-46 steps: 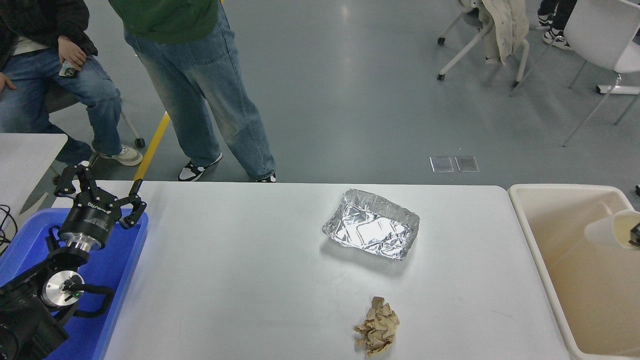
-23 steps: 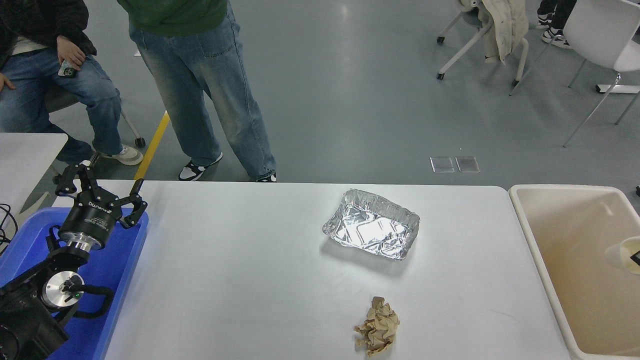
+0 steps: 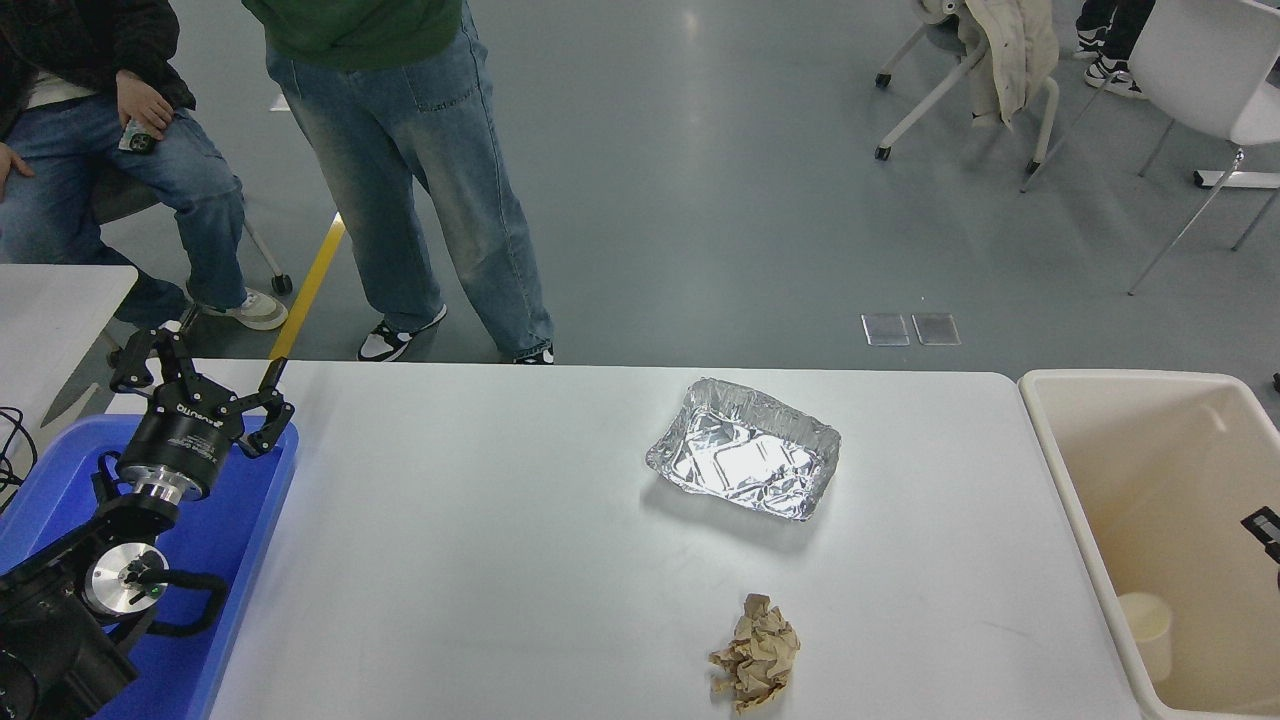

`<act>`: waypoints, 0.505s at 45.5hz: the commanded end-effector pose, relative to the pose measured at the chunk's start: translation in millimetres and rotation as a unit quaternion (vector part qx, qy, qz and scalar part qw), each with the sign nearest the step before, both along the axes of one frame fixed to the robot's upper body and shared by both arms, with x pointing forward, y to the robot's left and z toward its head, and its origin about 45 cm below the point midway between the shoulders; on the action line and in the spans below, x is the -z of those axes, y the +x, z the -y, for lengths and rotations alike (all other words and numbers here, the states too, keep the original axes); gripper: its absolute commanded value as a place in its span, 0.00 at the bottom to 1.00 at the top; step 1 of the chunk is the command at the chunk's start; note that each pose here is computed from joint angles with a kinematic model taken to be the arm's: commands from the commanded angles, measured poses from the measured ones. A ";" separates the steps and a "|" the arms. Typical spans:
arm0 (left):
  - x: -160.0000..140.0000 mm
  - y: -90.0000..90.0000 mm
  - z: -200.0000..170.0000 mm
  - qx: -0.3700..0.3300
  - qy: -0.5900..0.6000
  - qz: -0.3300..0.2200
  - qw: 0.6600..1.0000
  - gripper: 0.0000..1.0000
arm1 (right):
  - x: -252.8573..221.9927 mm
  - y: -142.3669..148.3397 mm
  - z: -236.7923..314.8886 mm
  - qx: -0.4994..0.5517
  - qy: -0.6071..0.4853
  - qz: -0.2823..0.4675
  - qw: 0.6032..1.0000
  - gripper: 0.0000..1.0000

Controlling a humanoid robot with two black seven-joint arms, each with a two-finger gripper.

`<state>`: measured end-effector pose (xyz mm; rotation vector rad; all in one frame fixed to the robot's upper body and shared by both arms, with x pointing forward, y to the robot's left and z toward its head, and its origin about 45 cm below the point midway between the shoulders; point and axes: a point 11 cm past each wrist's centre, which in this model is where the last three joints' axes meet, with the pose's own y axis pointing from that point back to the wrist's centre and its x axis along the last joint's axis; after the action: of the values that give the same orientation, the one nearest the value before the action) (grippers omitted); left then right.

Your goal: Clean the table surface

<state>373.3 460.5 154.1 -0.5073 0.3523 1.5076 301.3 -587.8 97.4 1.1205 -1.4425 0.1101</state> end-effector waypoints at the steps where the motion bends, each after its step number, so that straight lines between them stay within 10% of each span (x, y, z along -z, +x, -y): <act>1: -0.1 0.0 -0.1 0.000 0.000 0.000 1.000 1.00 | 1.1 0.9 -1.8 0.013 0.013 0.012 1.000 1.00; 23: -0.1 0.0 -0.1 0.000 0.000 0.000 1.000 1.00 | -33.5 45.7 -18.7 0.066 0.245 0.150 0.956 1.00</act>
<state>373.4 460.5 154.2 -0.5074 0.3523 1.5074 323.1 -577.9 110.1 1.2904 -1.6973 -0.0876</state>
